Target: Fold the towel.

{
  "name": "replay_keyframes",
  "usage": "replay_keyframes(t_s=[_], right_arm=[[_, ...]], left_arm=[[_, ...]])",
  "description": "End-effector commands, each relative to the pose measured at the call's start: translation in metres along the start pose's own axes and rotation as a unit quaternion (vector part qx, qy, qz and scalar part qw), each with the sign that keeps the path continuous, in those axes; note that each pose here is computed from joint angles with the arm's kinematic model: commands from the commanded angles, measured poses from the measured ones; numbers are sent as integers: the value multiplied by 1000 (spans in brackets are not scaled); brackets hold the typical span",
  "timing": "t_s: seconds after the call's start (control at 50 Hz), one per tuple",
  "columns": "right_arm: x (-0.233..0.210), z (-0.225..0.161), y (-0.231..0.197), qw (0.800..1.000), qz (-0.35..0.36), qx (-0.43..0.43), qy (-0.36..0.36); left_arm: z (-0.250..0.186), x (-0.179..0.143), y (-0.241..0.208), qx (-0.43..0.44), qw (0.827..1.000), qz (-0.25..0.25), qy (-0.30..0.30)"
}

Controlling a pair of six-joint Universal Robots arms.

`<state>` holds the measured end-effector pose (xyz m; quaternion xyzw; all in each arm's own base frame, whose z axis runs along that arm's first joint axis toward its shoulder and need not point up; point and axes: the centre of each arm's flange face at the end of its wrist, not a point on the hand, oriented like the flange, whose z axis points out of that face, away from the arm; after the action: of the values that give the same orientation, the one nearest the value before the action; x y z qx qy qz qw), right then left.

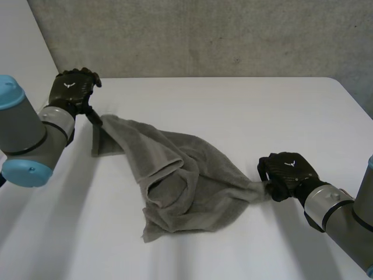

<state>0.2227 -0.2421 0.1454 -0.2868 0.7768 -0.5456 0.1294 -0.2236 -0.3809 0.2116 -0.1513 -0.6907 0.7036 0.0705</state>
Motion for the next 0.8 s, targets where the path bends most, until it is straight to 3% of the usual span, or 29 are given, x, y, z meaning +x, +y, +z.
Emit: replay_keyframes(t_s=[0.02, 0.12, 0.28, 0.4, 0.54, 0.8], right_arm=[[3, 1, 0, 1000, -1, 3, 5], [3, 1, 0, 1000, -2, 2, 8], [7, 1, -1, 1000, 2, 1, 15], [7, 0, -2, 1000, 1, 3, 16], [3, -2, -2, 1000, 0, 4, 10], [-2, -4, 0, 1000, -3, 1, 1]], left_arm=[[-9, 5, -25, 22, 999, 2, 40], [-30, 28, -36, 34, 991, 6, 129], [-51, 70, -25, 25, 974, 13, 223], [-55, 91, 0, -1, 968, 35, 249], [-61, 112, 41, -31, 955, 101, 278], [-65, 139, 72, -41, 952, 127, 277]])
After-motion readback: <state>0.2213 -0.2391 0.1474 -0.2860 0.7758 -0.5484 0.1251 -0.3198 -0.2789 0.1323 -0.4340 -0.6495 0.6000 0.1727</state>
